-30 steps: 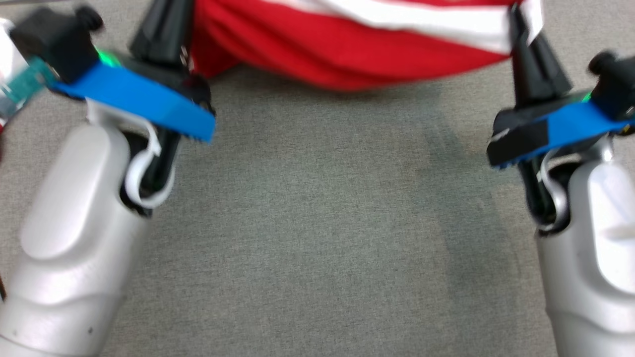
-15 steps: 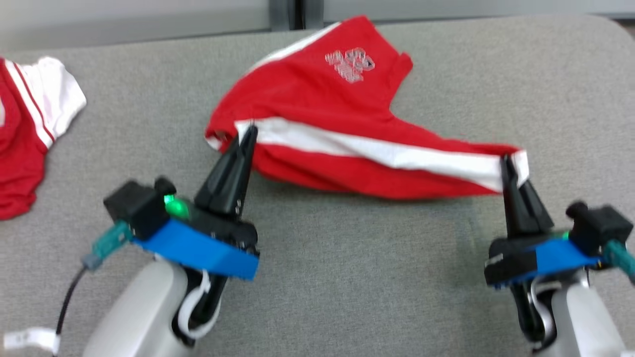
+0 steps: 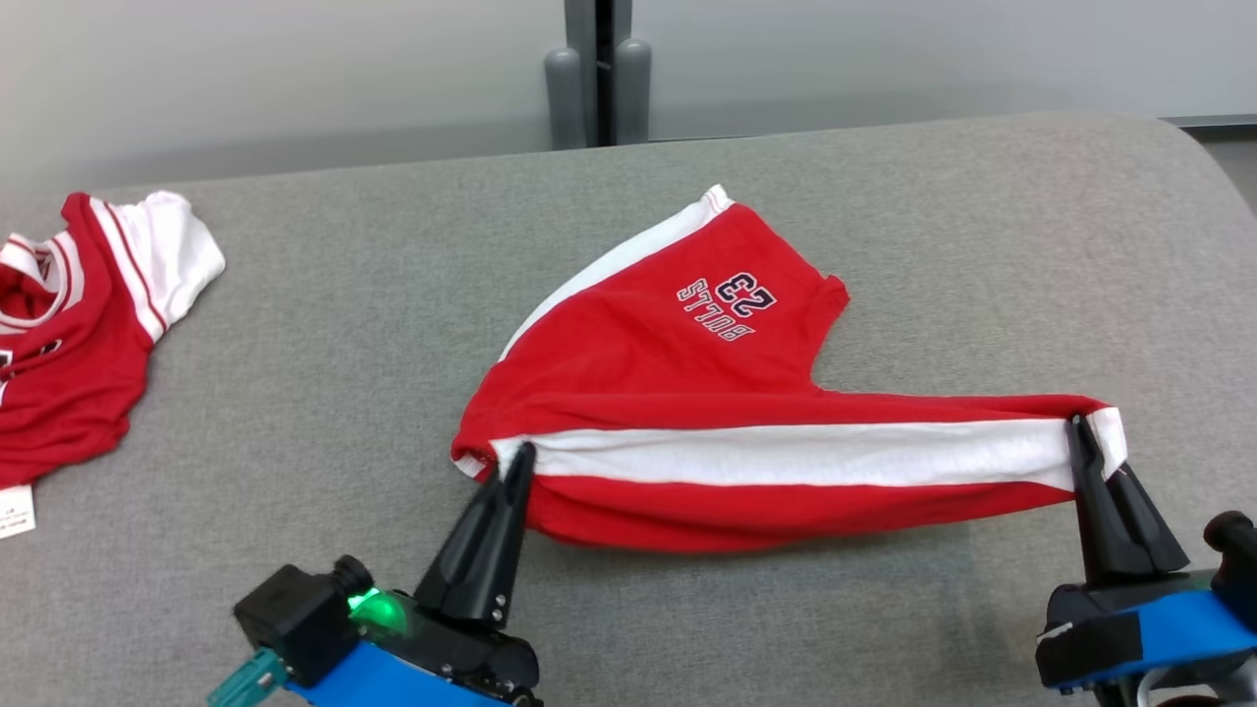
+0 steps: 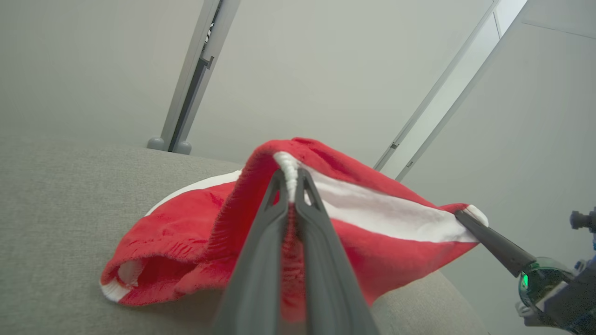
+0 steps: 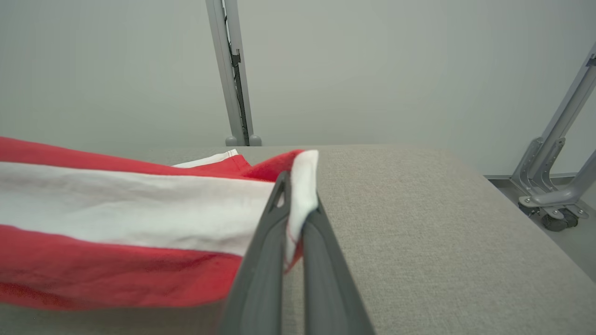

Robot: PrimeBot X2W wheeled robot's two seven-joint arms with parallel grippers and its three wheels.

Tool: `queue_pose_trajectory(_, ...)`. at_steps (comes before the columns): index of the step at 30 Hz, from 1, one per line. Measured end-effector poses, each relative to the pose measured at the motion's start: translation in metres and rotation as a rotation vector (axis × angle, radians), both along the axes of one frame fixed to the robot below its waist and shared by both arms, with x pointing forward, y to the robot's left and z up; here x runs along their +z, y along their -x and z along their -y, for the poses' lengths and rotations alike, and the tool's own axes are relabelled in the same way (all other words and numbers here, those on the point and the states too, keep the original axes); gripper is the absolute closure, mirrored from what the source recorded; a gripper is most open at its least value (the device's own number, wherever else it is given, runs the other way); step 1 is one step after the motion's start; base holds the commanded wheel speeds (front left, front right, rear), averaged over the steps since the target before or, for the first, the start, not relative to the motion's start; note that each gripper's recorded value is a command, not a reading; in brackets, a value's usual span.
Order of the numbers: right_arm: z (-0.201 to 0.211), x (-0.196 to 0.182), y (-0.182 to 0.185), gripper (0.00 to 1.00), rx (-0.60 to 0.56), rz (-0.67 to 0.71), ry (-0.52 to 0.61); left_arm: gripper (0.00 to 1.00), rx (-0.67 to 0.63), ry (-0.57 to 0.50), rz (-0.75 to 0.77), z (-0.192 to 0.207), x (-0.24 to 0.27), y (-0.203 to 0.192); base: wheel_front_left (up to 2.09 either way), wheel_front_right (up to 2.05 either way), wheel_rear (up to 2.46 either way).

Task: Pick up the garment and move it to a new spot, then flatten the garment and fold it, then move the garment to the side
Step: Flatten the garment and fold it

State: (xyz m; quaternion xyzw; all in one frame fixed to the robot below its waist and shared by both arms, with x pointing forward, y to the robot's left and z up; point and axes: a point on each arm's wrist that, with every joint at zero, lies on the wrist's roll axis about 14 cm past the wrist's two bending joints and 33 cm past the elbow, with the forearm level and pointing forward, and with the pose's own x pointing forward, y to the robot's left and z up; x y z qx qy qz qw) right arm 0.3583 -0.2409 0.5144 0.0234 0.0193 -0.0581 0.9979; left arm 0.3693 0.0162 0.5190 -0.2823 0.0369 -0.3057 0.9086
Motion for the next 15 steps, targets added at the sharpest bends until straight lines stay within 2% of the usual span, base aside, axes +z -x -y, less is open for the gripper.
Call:
queue_pose_trajectory(6,-0.003,-0.018,-0.035,1.00,0.037,-0.080,0.015,1.00,0.090,-0.014,-0.137,-0.007,-0.033,-0.006,0.00,0.00,0.00)
queue_pose_trajectory(15,-0.029,-0.040,-0.136,1.00,0.191,-0.173,0.090,1.00,0.269,0.043,-0.308,-0.027,-0.078,-0.048,0.00,0.00,0.00)
